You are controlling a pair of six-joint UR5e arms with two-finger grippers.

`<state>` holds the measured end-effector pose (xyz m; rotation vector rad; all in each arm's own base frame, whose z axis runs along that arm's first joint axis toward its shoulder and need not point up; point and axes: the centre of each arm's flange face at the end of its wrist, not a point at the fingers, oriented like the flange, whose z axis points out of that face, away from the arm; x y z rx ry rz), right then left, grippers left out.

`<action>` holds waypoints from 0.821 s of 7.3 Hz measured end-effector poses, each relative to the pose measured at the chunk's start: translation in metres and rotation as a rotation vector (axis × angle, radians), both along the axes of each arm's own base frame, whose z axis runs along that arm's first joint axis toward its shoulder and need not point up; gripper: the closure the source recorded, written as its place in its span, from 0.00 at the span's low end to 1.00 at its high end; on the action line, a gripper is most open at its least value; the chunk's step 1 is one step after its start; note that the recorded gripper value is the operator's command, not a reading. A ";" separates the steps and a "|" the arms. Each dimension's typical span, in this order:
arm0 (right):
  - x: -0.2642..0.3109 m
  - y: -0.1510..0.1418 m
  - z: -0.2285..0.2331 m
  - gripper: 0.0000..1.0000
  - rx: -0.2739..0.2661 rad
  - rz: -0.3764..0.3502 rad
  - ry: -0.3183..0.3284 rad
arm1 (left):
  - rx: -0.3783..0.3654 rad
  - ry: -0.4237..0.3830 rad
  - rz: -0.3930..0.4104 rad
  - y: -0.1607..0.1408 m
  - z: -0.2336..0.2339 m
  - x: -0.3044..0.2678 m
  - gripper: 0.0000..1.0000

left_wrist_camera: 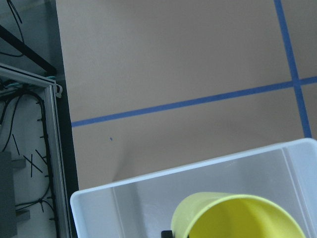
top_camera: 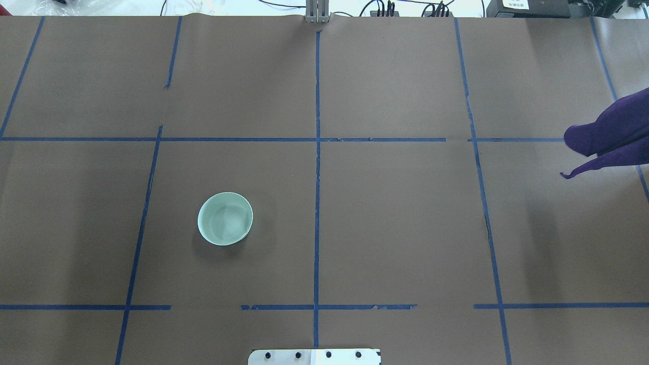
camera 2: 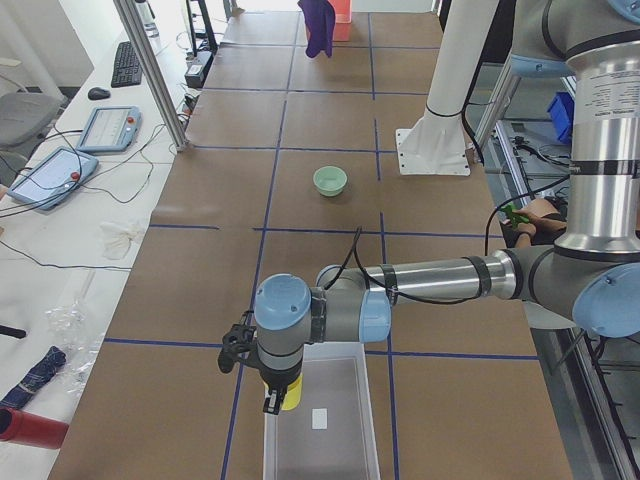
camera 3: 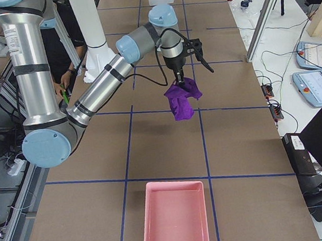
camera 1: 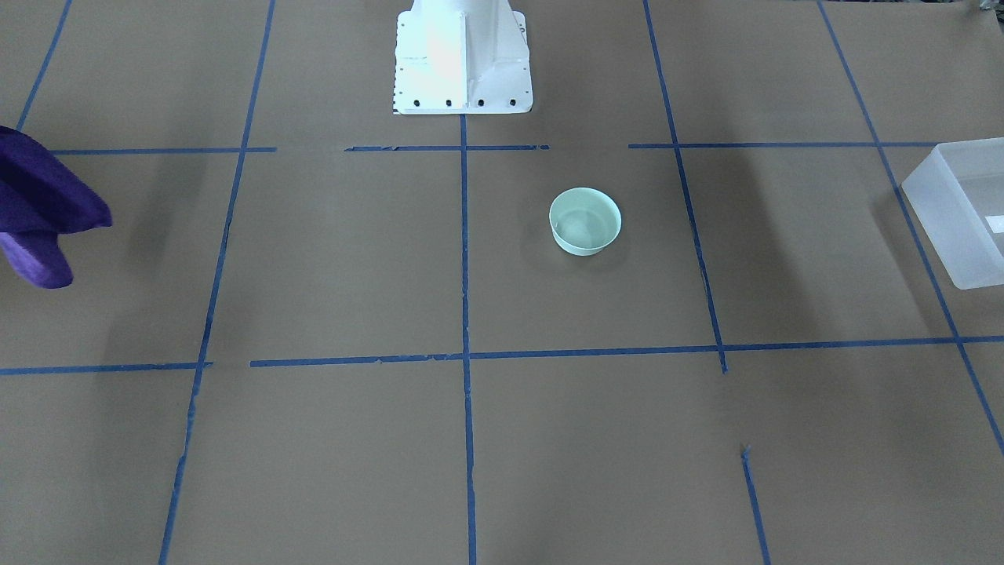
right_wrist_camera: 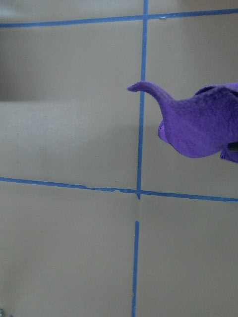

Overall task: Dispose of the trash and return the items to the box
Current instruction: 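Release the cup in the clear bin while the right gripper lifts the cloth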

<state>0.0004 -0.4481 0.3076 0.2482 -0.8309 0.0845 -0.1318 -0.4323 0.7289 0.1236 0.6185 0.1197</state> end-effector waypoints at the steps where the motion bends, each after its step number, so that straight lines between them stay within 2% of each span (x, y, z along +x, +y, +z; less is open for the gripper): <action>1: 0.020 -0.006 -0.022 1.00 0.007 0.045 -0.002 | 0.008 0.045 0.028 0.011 0.019 0.018 1.00; 3: 0.053 -0.008 -0.045 1.00 0.030 0.115 -0.002 | 0.043 0.123 0.099 0.023 0.050 0.055 1.00; 5: 0.083 -0.006 -0.053 1.00 0.073 0.158 0.015 | 0.076 0.159 0.151 0.024 0.058 0.078 1.00; 6: 0.096 -0.005 -0.052 1.00 0.100 0.161 0.035 | 0.095 0.162 0.168 0.024 0.060 0.084 0.45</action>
